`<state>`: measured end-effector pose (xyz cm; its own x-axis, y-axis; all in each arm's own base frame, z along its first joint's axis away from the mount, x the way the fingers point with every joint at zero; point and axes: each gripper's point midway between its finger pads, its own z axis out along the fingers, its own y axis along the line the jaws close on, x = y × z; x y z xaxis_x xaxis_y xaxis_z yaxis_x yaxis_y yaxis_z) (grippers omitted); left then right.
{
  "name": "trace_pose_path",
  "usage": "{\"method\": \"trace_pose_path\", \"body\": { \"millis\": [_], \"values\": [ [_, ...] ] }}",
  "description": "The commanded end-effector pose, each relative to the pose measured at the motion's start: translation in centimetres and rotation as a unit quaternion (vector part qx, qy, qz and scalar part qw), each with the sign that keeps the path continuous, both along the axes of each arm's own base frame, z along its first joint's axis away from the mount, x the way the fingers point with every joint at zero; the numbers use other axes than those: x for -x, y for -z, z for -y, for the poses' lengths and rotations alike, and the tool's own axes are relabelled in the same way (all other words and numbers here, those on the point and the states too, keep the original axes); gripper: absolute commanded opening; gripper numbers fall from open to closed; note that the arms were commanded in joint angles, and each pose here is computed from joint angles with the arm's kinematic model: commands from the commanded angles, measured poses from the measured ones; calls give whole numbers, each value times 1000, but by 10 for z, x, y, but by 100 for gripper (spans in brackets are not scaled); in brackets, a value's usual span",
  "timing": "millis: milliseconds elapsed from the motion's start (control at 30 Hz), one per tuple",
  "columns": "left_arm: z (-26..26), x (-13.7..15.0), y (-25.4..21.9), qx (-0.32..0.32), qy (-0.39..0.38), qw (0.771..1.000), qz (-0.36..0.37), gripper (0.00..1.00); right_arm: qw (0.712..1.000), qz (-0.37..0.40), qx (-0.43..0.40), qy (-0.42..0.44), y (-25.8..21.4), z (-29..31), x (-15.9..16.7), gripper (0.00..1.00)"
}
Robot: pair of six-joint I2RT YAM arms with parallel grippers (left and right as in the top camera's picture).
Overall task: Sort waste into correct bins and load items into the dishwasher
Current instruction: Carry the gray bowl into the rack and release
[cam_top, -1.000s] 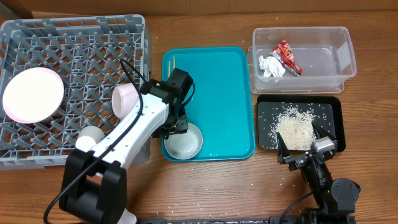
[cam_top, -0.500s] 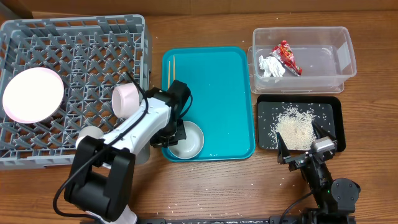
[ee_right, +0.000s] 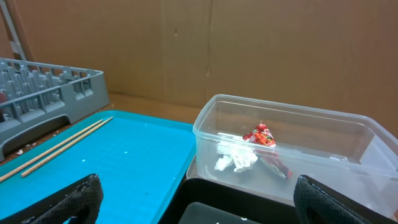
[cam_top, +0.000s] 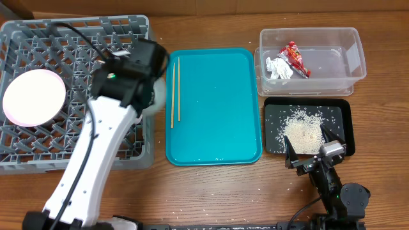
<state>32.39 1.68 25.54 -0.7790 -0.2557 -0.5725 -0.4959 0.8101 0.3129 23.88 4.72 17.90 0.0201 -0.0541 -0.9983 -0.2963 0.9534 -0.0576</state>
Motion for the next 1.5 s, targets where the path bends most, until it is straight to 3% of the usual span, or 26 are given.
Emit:
{"method": "trace_pose_path", "body": {
  "millis": [0,167,533,700,1233,1467],
  "values": [
    [-58,0,-36,-185,-73,979,31,4,1000,0,-4,-1,2,0,0,100],
    [-86,-8,-38,-300,-109,948,11,4,1000,0,-4,-1,2,0,0,100],
    [-84,-48,38,-363,-75,923,-103,4,1000,0,-4,-1,2,0,0,100],
    [-83,-53,59,-369,-64,917,-134,4,1000,0,-4,-1,2,0,0,99],
    [-100,-44,62,-360,-81,916,-156,4,1000,0,-4,-1,2,0,0,100],
    [-88,-43,87,-290,-77,939,-166,4,1000,0,-4,-1,2,0,0,100]
  ]
}}
